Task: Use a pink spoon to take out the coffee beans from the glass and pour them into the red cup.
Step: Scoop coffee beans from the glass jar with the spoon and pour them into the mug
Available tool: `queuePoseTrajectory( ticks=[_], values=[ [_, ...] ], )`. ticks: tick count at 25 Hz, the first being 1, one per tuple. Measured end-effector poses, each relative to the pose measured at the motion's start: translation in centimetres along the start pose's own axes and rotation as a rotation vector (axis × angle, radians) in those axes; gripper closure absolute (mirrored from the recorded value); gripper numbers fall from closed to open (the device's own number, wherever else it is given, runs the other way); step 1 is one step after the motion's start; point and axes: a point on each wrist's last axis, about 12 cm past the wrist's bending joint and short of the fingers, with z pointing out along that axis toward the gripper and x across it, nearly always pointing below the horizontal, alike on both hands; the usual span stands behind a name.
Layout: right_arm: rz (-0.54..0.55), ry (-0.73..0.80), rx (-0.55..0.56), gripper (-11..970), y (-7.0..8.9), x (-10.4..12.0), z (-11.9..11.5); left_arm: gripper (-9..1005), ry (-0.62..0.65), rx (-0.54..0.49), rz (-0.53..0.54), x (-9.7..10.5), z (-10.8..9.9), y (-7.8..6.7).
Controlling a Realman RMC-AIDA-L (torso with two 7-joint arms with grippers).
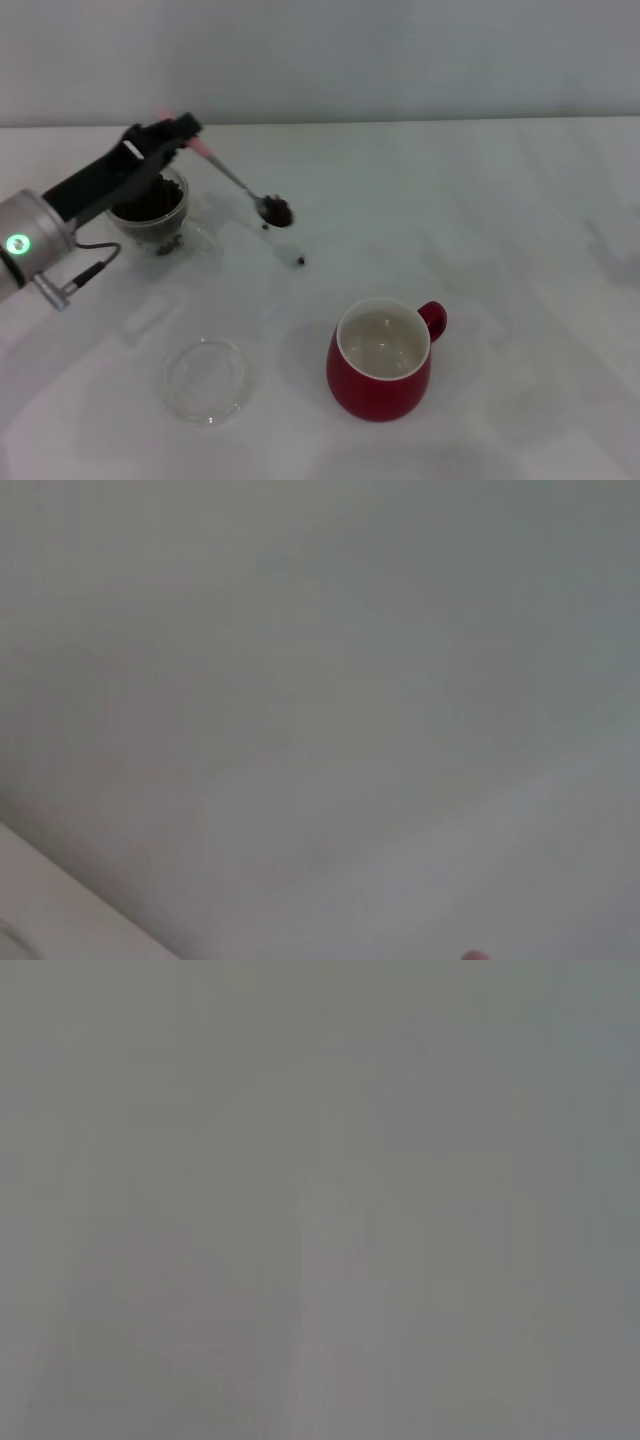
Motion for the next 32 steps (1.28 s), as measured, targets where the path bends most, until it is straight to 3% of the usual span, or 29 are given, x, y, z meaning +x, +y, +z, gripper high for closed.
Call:
queuePoseTrajectory(
  ticks=[7, 17, 26, 32],
  values=[
    [0.003, 0.001, 0.005, 234, 0.1, 0.0, -0.5, 873, 0.137, 0.071, 0.024, 1.5, 1.9, -1.6],
    [0.007, 0.007, 0.012, 235, 0.3, 0.0, -1.3, 872, 0.27, 0.104, 0.091, 3.4, 3.0, -2.4],
    [0.009, 0.001, 0.016, 235, 0.5, -0.1, -2.0, 872, 0.411, 0.167, 0.303, 4.0, 4.1, -4.2],
    [0.012, 0.004, 0.016, 235, 0.6, -0.1, -2.1, 873, 0.464, 0.132, 0.423, 3.6, 5.0, -4.6]
  ],
)
